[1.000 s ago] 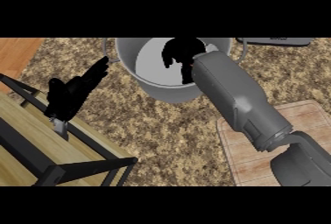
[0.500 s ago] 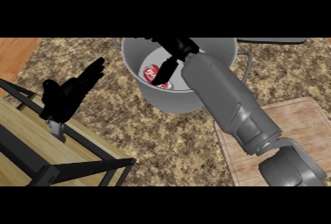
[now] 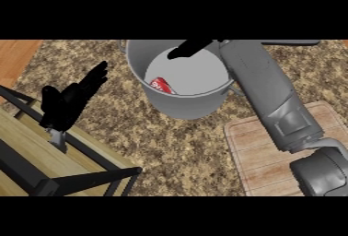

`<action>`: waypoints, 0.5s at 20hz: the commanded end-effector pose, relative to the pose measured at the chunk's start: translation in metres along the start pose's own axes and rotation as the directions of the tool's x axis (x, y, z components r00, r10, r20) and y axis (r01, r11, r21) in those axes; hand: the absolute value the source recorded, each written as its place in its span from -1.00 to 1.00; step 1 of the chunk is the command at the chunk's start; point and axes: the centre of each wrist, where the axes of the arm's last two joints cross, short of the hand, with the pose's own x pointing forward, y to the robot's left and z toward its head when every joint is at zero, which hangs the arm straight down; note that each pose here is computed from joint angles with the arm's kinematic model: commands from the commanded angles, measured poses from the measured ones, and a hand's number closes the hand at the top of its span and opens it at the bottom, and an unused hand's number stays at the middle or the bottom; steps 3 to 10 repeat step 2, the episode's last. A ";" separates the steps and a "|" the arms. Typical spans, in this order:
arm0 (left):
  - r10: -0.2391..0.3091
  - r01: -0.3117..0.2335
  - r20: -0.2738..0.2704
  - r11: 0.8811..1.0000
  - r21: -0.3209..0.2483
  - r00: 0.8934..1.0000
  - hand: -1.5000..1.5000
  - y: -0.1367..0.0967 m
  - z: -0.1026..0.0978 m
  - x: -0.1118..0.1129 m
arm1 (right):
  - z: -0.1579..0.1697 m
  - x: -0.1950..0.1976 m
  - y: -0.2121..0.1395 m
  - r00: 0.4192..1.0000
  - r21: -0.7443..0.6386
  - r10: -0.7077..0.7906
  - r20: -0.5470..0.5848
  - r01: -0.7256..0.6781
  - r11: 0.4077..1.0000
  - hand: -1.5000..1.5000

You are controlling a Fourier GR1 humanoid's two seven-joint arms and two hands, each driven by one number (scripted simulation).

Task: Pick the can from the cutting board and place it in the pot

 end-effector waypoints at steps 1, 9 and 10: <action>0.152 -0.162 -0.176 0.986 -0.044 0.973 0.00 -0.051 0.018 -0.062 | 0.009 -0.011 -0.043 0.994 -0.087 -0.108 0.032 0.110 0.990 -1.00; 0.147 -0.153 -0.192 0.988 -0.020 0.970 0.00 -0.043 0.016 -0.060 | 0.007 -0.009 -0.041 0.990 -0.100 -0.133 0.041 0.136 0.986 -1.00; 0.147 -0.153 -0.192 0.988 -0.020 0.970 0.00 -0.043 0.016 -0.060 | 0.007 -0.009 -0.041 0.990 -0.100 -0.133 0.041 0.136 0.986 -1.00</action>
